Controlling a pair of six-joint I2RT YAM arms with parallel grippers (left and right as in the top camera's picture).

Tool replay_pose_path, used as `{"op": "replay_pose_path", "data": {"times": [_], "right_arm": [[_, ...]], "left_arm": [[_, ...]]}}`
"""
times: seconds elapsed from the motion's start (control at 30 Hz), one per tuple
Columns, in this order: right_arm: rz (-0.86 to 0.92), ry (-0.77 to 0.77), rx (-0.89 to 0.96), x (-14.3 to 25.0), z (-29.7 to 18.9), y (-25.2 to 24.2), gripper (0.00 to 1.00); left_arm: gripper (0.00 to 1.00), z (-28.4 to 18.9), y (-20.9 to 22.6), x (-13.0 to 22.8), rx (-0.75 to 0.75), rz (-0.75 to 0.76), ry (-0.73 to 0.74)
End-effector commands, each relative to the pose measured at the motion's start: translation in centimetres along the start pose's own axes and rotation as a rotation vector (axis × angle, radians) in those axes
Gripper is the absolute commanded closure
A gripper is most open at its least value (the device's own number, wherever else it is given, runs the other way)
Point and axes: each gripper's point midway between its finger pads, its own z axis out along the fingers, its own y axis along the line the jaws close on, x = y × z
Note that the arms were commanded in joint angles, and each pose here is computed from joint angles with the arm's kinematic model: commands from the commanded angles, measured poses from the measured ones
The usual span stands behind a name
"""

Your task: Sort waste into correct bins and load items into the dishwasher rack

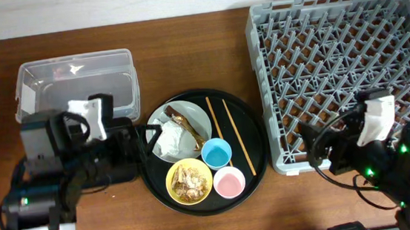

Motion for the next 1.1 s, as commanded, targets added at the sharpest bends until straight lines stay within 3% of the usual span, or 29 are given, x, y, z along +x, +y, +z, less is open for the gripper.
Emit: {"op": "replay_pose_path", "data": {"times": [0.0, 0.07, 0.13, 0.23, 0.3, 0.33, 0.4, 0.6, 0.7, 0.77, 0.9, 0.93, 0.97, 1.0, 1.07], "right_arm": [[0.045, 0.121, -0.02, 1.5, 1.2, 0.1, 0.01], [0.08, 0.228, 0.001, 3.2, 2.4, -0.6, 0.02], [0.104, 0.288, -0.041, 3.9, 3.2, -0.1, 0.01], [0.108, 0.294, -0.06, 4.0, 3.2, 0.3, 0.01], [0.117, 0.309, -0.111, 4.2, 3.1, 1.1, 0.02], [0.118, 0.31, -0.116, 4.2, 3.1, 1.2, 0.01], [0.118, 0.31, -0.116, 4.2, 3.1, 1.2, 0.01], [0.118, 0.311, -0.115, 4.3, 3.1, 1.2, 0.01], [0.117, 0.307, -0.116, 4.2, 3.1, 1.2, 0.01], [0.117, 0.309, -0.115, 4.2, 3.1, 1.2, 0.01], [0.118, 0.31, -0.115, 4.2, 3.1, 1.2, 0.01], [0.116, 0.307, -0.121, 4.1, 3.1, 1.3, 0.01], [0.081, 0.302, -0.176, 4.0, 3.0, 2.1, 0.02], [-0.081, 0.272, -0.437, 3.6, 1.9, 6.0, 0.01], [-0.191, 0.178, -0.748, 2.1, -0.6, 10.4, 0.01]], "left_arm": [[0.28, 3.0, -0.4, 3.3, -0.034, 0.027, 0.194], [0.35, 6.4, 1.3, 7.7, -0.275, 0.172, 0.372], [0.36, 10.3, 2.3, 11.2, -0.434, 0.248, 0.481], [0.41, 16.1, 2.2, 14.2, -0.445, 0.34, 0.572], [0.5, 19.3, 4.3, 14.4, -0.511, 0.366, 0.564], [0.61, 19.8, 4.4, 14.5, -0.511, 0.366, 0.565], [0.98, 20.0, 4.0, 14.1, -0.502, 0.367, 0.552], [0.99, 17.8, 0.1, 9.5, -0.468, 0.364, 0.474], [0.99, 13.7, -2.3, 3.5, -0.442, 0.299, 0.362], [1.0, 11.6, -3.2, 1.2, -0.324, 0.226, 0.332], [1.0, 9.8, -3.4, 0.8, -0.166, 0.18, 0.374], [0.99, 9.2, -7.2, 1.5, 0.105, 0.243, 0.412], [0.99, 8.4, -9.7, 1.9, 0.276, 0.27, 0.425], [1.0, 6.6, -13.0, 2.2, 0.523, 0.302, 0.429], [1.0, 4.3, -16.0, 2.3, 0.765, 0.329, 0.414]]}}
